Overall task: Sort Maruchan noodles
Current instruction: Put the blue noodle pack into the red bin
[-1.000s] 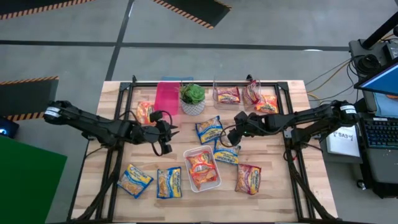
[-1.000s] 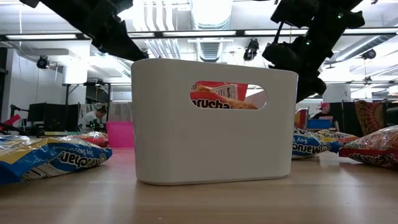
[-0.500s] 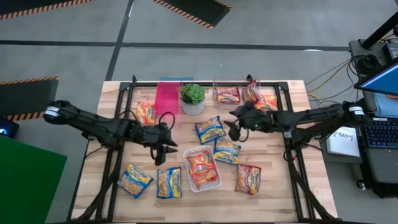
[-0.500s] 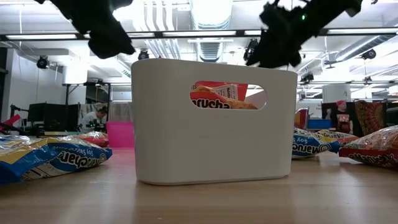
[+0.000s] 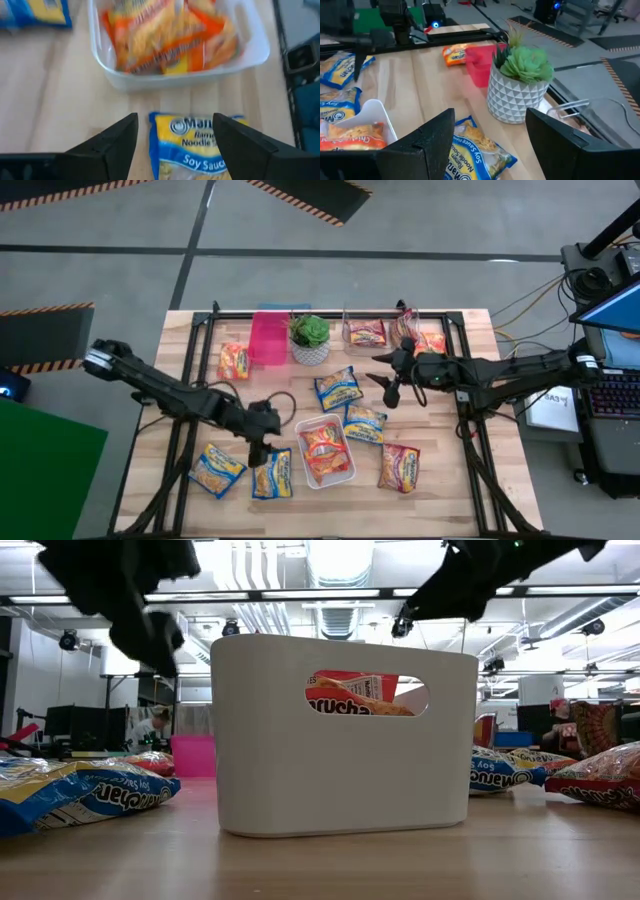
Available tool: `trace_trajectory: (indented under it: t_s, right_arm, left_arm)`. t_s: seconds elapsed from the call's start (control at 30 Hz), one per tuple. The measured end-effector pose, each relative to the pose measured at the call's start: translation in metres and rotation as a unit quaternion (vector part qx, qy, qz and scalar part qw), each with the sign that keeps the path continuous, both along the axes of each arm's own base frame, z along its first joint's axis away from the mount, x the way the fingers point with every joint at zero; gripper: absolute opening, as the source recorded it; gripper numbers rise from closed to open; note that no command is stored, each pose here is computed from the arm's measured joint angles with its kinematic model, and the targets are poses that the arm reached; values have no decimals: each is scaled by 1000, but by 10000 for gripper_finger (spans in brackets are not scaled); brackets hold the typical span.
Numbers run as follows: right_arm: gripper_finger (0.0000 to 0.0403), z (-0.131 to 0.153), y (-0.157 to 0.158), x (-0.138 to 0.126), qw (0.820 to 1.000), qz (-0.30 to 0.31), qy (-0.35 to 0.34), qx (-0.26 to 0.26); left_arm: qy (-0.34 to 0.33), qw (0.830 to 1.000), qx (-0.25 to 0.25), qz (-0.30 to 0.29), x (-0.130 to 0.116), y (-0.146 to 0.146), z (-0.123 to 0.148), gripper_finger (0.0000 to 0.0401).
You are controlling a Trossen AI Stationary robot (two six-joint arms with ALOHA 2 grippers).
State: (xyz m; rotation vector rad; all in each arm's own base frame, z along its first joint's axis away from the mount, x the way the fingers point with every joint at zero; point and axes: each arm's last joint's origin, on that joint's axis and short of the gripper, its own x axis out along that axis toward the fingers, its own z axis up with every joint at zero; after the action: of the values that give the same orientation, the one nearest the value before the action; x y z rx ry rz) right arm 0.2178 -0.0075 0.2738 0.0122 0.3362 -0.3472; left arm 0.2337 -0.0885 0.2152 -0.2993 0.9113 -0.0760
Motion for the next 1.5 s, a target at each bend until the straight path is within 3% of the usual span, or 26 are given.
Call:
trace_trajectory:
  t_s: [0.23, 0.53, 0.83, 1.5]
  right_arm:
    - [232, -12, 0, -11, 1000, 2, 6, 9]
    - [232, 8, 0, -23, 999, 20, -41, -28]
    - [233, 22, 5, -33, 990, 107, -88, -25]
    - [231, 19, 5, -29, 990, 110, -81, -26]
  left_arm:
    - [77, 997, -17, -20, 8, -11, -30, 230]
    - [113, 993, -4, -21, 13, -14, -49, 216]
    - [119, 993, -11, -9, 13, -14, -51, 215]
    - [87, 995, -49, 14, -1, -13, -79, 211]
